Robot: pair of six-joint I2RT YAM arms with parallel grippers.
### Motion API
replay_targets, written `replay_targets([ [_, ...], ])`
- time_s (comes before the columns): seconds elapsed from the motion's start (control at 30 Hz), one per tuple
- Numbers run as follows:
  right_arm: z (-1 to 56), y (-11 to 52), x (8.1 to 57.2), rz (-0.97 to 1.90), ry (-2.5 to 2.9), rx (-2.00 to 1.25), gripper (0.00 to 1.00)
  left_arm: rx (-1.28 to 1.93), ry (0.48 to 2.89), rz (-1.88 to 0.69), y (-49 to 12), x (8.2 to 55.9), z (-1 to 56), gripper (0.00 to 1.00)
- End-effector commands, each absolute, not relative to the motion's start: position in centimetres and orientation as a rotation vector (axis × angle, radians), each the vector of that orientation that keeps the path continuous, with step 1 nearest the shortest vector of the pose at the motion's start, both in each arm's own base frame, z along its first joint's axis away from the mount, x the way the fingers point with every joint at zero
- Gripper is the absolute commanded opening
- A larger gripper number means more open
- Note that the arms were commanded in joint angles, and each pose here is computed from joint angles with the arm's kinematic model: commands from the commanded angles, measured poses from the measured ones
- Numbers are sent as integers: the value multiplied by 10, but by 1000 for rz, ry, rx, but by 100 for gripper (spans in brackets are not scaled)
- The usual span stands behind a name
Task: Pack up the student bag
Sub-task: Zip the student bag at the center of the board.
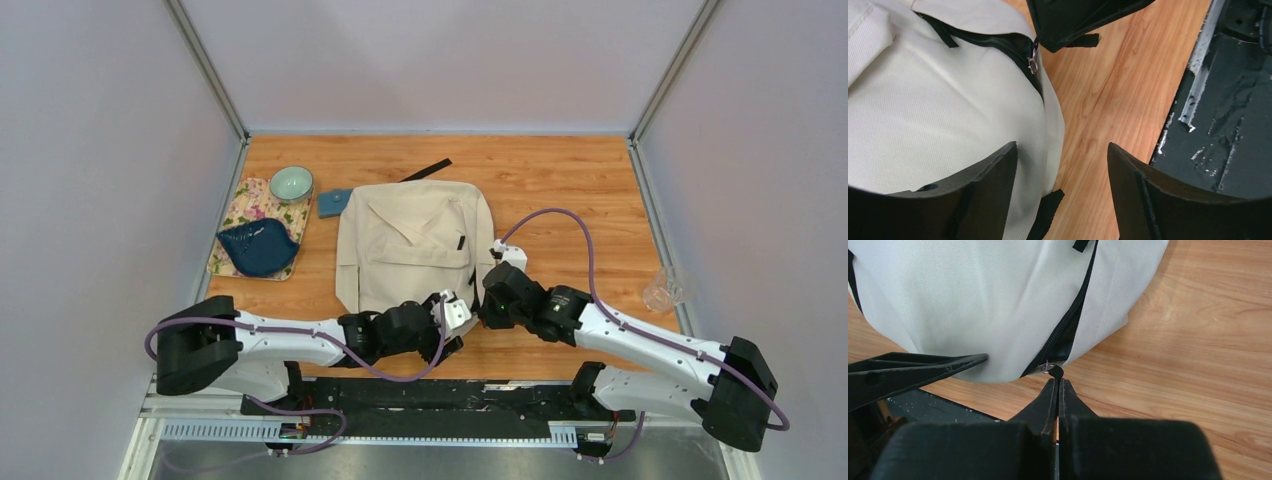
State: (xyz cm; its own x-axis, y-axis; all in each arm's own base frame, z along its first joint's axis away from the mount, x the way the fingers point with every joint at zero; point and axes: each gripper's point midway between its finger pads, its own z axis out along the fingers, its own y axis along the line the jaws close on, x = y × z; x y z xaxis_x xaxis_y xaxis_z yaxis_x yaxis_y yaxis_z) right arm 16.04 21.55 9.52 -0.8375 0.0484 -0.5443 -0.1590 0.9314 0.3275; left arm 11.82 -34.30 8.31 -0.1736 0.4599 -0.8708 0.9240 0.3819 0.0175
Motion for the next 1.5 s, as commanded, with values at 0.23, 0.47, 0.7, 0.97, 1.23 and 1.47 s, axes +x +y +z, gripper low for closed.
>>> replay_targets([
  [0.23, 97, 220, 164, 503, 2504, -88, 0, 1129, 1885, -574, -343, 133, 55, 17],
  [0.47, 82, 217, 174, 389, 2524, -95, 0, 1141, 1945, -585, -328, 123, 38, 0],
  [0.7, 82, 219, 197, 274, 2506, -93, 0, 1169, 2029, -686, -304, 95, 16, 0],
  [0.97, 84, 219, 223, 223, 2490, -65, 0, 1158, 2137, -749, -267, 69, -10, 0],
  [1.23, 77, 239, 206, 388, 2543, -127, 0, 1126, 2118, -748, -263, 72, -4, 0],
  [1.47, 91, 233, 182, 603, 2503, 30, 50, 1110, 2093, -774, -284, 78, 13, 0],
])
